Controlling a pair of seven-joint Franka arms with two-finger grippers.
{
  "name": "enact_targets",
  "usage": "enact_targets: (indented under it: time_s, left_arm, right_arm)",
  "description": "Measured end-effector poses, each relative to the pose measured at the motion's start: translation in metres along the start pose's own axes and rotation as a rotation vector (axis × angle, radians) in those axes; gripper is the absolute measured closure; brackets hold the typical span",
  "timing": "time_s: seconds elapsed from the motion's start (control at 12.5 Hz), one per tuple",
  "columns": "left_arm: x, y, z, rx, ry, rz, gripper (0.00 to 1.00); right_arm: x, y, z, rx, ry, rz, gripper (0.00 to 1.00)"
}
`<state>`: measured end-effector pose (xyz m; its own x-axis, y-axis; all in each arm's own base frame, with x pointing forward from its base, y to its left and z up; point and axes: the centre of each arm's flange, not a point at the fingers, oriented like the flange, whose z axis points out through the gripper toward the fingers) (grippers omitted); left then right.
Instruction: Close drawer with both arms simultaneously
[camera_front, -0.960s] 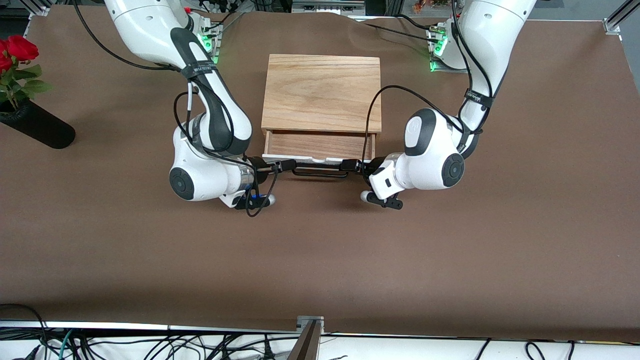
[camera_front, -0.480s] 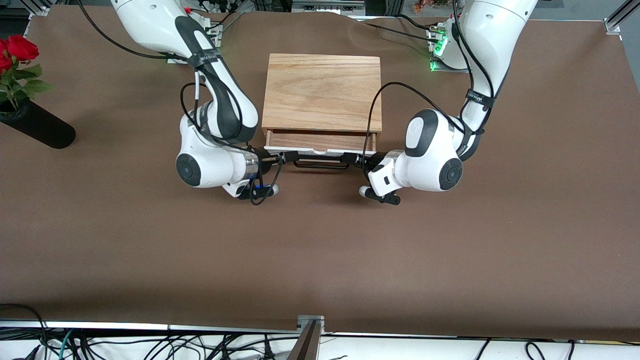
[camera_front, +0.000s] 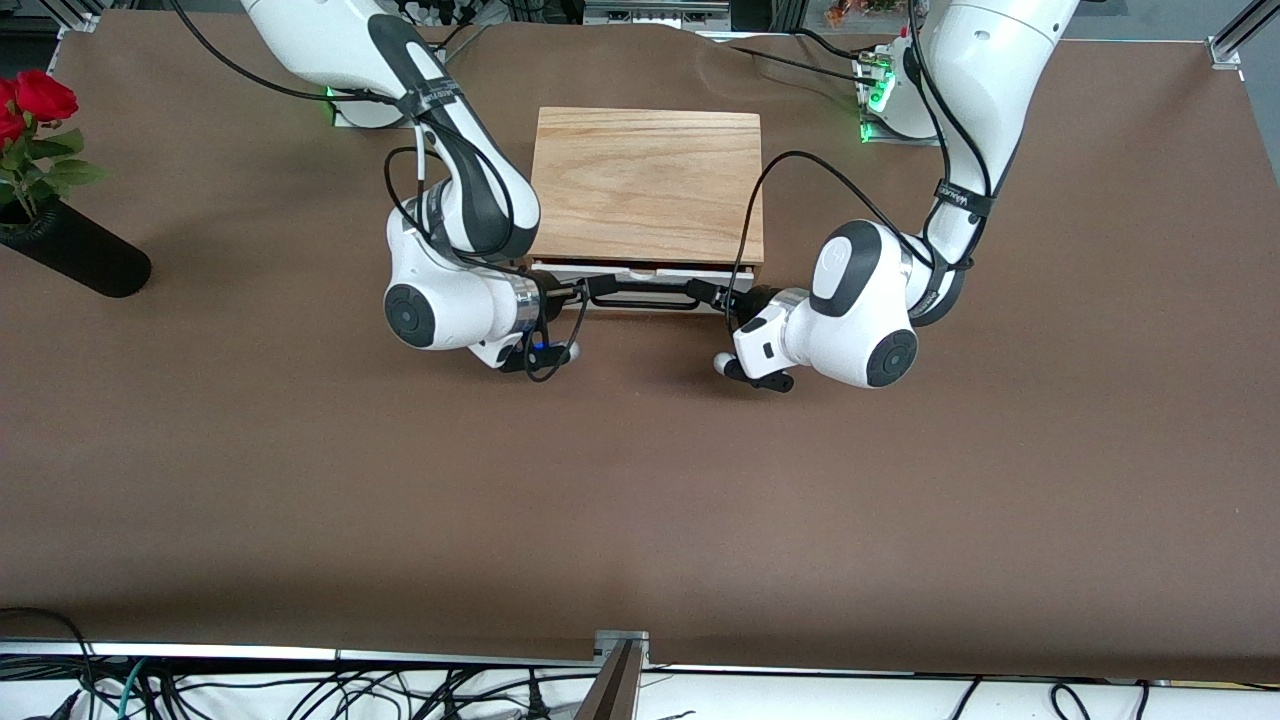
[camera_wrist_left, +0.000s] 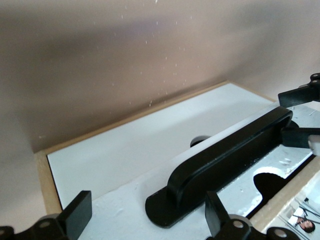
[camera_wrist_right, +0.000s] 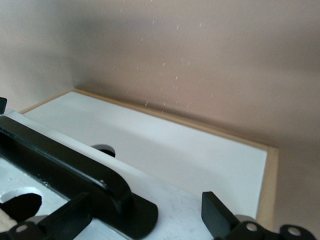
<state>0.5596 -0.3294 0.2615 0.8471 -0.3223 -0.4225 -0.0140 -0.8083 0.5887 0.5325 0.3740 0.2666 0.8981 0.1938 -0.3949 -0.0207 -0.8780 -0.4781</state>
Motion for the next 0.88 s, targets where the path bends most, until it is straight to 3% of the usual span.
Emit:
enact_targets:
  time_s: [0.32,0.56,0.72,0.88]
  left_arm:
    - [-0.007,-0.002,0.007,-0.006,-0.069,-0.004,0.00]
    - [-0.006,-0.002,0.003,-0.010,-0.070,-0.004,0.00]
    - [-0.001,0.003,-0.031,-0.025,-0.020,0.015,0.00]
    - [0.001,0.012,-0.101,-0.036,0.070,0.057,0.00]
  right_arm:
    - [-0.011,-0.003,0.003,-0.002,0.013,0.001,0.00]
    - [-0.012,-0.002,-0.010,0.002,0.029,0.012,0.00]
    - [-0.007,0.014,-0.054,0.006,0.034,0.047,0.00]
    - [-0.001,0.035,-0.129,-0.005,0.049,0.061,0.00]
